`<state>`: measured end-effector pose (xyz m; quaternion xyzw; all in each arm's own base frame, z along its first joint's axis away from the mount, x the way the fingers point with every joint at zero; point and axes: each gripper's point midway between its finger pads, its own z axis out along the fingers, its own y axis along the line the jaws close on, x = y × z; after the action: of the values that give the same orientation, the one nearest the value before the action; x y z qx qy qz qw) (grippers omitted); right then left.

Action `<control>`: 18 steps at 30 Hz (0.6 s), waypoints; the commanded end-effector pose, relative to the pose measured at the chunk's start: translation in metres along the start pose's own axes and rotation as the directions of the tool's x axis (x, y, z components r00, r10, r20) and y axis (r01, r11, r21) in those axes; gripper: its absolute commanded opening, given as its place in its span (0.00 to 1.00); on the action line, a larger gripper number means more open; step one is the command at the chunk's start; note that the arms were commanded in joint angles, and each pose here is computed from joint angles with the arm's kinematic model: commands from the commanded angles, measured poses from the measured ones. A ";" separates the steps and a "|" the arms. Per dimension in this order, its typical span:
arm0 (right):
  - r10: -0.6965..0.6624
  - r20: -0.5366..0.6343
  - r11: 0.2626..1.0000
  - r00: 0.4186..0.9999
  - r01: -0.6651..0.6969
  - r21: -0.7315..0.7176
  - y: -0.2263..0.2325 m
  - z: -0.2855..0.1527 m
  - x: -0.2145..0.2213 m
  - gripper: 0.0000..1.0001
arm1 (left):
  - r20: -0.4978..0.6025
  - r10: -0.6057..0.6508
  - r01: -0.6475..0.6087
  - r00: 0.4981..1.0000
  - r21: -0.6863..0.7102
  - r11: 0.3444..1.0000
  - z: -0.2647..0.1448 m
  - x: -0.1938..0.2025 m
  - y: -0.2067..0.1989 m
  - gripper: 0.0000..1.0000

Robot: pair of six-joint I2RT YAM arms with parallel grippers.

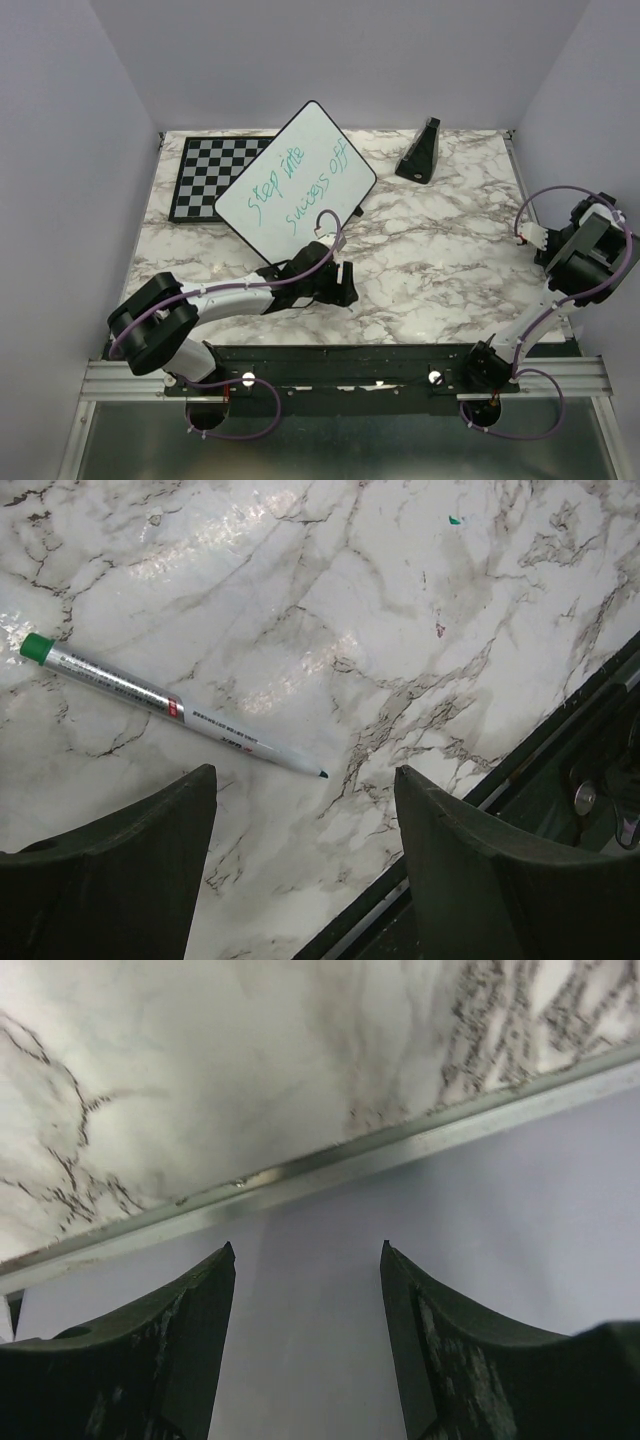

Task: Write a sentence on the whiteboard
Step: Reset both arms

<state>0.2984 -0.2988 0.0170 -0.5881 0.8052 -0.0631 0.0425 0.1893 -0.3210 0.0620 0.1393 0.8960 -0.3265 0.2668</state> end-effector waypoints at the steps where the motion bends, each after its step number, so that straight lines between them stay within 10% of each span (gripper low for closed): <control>1: -0.598 0.022 0.801 0.801 0.598 -0.039 -0.012 0.026 -0.004 0.68 | 0.008 0.011 -0.011 1.000 0.035 0.999 0.000 -0.008 -0.013 0.78; 14: -0.628 0.049 0.775 0.777 0.630 -0.052 -0.015 0.050 -0.004 0.67 | 0.014 0.006 -0.006 1.000 0.017 1.000 -0.004 -0.016 -0.015 0.78; 18: -0.625 0.057 0.777 0.779 0.627 -0.058 -0.013 0.049 -0.005 0.52 | 0.016 0.006 -0.006 1.000 0.017 1.000 -0.005 -0.017 -0.016 0.78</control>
<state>0.3006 -0.3008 -0.0079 -0.6009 0.7969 -0.0546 0.0297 0.1941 -0.3277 0.0741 0.1396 0.8931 -0.3311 0.2708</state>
